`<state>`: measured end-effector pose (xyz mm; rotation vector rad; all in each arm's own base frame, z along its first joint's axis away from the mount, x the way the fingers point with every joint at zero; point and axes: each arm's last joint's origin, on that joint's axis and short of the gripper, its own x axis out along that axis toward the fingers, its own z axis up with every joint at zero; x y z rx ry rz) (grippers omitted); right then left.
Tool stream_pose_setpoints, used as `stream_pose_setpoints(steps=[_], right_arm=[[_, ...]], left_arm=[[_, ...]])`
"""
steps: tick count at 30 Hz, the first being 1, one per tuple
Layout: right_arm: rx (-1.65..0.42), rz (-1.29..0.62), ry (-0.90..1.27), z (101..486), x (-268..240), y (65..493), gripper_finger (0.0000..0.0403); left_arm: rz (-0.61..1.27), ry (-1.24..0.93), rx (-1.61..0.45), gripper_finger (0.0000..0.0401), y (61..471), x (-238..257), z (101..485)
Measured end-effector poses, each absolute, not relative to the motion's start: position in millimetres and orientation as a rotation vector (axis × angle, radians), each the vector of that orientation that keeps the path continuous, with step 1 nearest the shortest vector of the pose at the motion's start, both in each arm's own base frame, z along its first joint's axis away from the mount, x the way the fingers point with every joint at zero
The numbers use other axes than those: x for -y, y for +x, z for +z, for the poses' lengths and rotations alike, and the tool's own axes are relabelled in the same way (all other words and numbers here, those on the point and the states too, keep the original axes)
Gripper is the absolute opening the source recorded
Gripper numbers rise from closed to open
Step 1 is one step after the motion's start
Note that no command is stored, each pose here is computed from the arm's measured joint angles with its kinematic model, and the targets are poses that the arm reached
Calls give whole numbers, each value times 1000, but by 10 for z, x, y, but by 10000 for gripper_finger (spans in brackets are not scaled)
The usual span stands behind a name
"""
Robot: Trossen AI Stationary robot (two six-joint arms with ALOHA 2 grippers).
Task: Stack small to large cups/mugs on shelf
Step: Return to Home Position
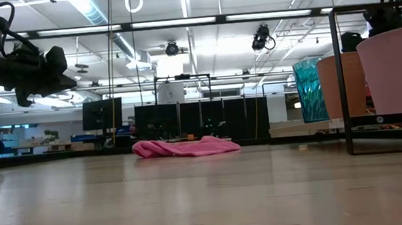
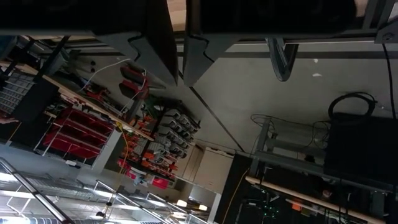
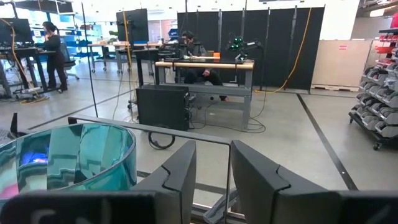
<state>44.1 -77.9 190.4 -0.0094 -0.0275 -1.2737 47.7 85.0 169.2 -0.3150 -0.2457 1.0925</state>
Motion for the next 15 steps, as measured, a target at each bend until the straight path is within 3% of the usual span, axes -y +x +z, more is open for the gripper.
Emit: stream_pose_setpoints(steps=[15], right_arm=[[28,-1274,-9,1904,779,441,109]], left_arm=[[1093,-315,246,39,477,-851,1692]])
